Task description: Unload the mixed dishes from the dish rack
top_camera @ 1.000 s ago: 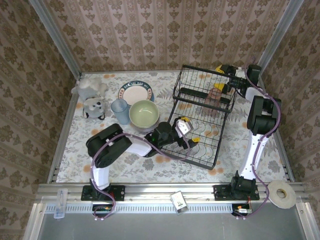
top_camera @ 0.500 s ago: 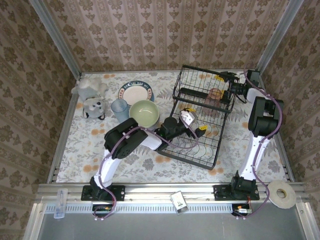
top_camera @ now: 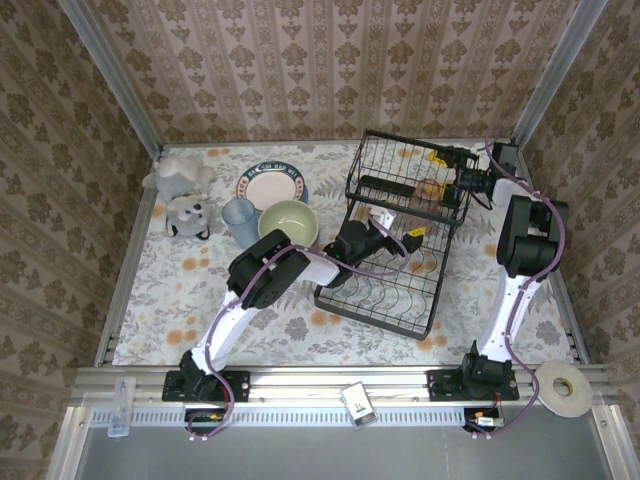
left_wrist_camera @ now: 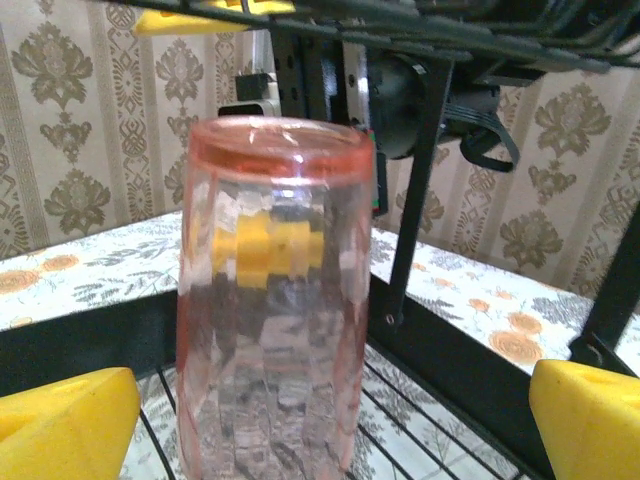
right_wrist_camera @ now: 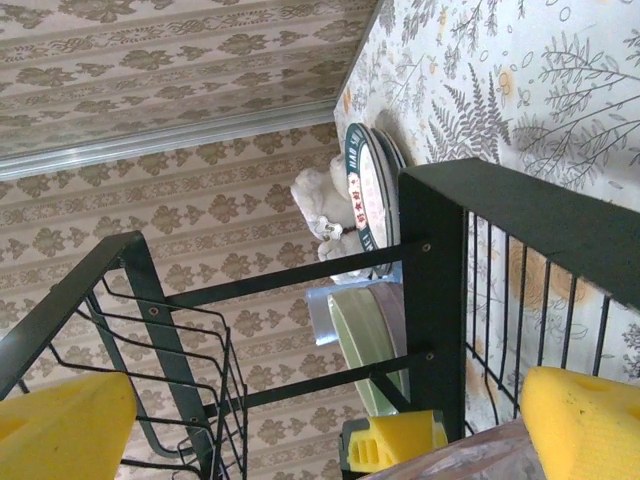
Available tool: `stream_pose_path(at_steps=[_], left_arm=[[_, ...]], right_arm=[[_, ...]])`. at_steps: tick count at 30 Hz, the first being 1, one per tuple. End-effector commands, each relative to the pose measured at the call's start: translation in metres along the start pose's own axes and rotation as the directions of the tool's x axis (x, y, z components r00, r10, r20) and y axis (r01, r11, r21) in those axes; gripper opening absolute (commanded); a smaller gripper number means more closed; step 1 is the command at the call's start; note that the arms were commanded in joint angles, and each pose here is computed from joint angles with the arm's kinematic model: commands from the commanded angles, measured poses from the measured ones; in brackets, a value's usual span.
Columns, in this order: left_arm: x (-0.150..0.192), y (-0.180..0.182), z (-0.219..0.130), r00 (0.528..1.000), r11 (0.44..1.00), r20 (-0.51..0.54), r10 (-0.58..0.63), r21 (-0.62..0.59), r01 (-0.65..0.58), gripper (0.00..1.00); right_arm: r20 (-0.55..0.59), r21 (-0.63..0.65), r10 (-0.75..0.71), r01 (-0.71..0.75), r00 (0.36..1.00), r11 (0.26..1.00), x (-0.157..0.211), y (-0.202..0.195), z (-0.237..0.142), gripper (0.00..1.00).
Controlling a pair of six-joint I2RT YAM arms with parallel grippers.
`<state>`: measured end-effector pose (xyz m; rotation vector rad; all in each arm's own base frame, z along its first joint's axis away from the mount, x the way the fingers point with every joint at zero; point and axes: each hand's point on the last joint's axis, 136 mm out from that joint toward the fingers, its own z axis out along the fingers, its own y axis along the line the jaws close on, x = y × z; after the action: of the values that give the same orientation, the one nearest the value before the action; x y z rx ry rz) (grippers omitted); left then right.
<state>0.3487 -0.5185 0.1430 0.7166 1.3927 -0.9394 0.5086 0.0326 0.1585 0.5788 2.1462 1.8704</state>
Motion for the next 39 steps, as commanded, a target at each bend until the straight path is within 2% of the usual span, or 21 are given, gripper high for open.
stream_pose_path(at_steps=[1,20,28,32,39], left_arm=[[0.0,0.012,0.011,0.999,0.999,0.01,-0.035,-0.029,0.036,1.0],[0.017,0.028,0.049,0.995,0.993,-0.004,-0.102,-0.059,0.101,0.99],[0.021,0.041,0.063,0.992,0.985,-0.018,-0.127,-0.118,0.124,0.97],[0.021,0.044,0.064,0.99,0.982,-0.01,-0.14,-0.129,0.138,0.92],[0.02,0.032,0.052,0.993,0.991,-0.014,-0.115,-0.073,0.114,0.79]], right_arm=[[-0.031,-0.041,-0.065,0.064,0.997,0.997,0.014,0.03,-0.003,1.0],[-0.074,-0.028,-0.043,0.041,0.996,0.999,0.043,0.019,0.003,1.0],[-0.076,-0.023,-0.036,0.034,0.996,0.999,0.049,0.018,0.002,1.0],[-0.063,-0.016,-0.025,0.025,0.998,1.0,0.045,0.015,0.0,1.0],[-0.02,0.003,-0.028,0.028,0.999,1.0,0.031,0.014,-0.007,1.0]])
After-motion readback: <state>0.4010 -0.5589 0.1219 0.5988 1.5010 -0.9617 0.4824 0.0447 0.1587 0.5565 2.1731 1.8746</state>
